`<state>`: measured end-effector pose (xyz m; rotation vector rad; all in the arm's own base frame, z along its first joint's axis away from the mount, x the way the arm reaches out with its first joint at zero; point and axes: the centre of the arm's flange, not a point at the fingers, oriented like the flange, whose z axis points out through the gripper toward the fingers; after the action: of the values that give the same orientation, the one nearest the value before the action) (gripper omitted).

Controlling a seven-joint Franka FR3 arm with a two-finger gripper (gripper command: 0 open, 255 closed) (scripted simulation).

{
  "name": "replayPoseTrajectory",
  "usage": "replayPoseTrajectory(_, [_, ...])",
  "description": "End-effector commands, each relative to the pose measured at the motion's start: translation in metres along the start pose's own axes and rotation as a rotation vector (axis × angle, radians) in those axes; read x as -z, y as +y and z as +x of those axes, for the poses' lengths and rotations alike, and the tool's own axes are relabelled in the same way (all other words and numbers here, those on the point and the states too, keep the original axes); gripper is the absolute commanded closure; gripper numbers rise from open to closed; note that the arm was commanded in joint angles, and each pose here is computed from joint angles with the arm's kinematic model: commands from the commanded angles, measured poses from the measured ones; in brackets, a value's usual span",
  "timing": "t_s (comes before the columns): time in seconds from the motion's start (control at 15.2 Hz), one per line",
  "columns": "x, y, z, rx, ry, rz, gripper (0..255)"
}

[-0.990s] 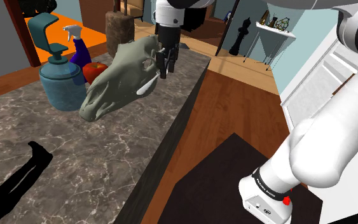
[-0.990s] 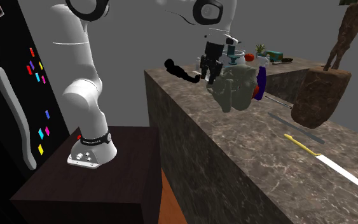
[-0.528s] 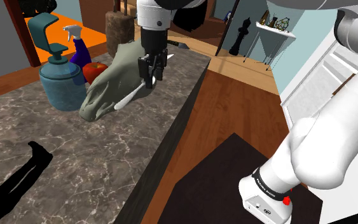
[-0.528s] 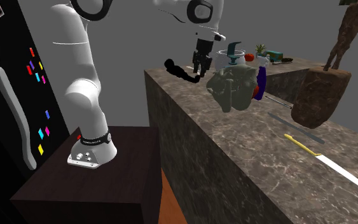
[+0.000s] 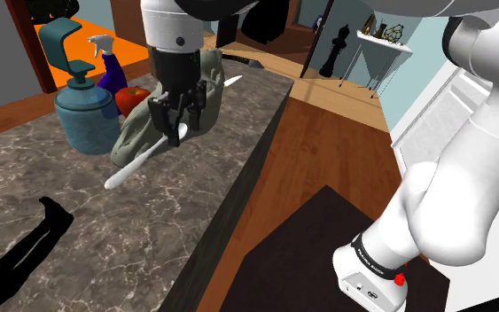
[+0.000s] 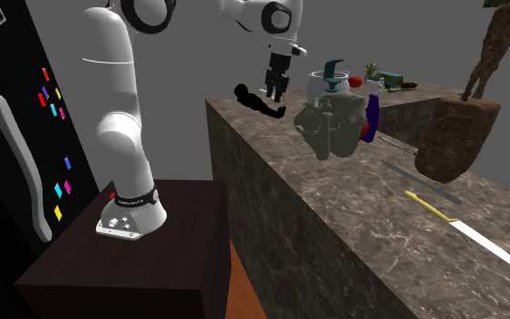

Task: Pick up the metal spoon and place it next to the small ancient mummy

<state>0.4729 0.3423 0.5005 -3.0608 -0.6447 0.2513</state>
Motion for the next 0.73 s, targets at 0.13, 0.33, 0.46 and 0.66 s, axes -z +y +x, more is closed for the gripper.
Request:
replayPoseTrajectory(0.13, [0.0, -0.053, 0.002, -0.002, 0.0, 0.0, 255])
replayPoseTrajectory(0.33, [-0.001, -0.093, 0.006, -0.002, 0.0, 0.0, 255])
replayPoseTrajectory(0.46, [-0.002, -0.119, 0.008, -0.002, 0.0, 0.0, 255])
replayPoseTrajectory(0.66, [-0.003, -0.159, 0.012, -0.002, 0.0, 0.0, 255])
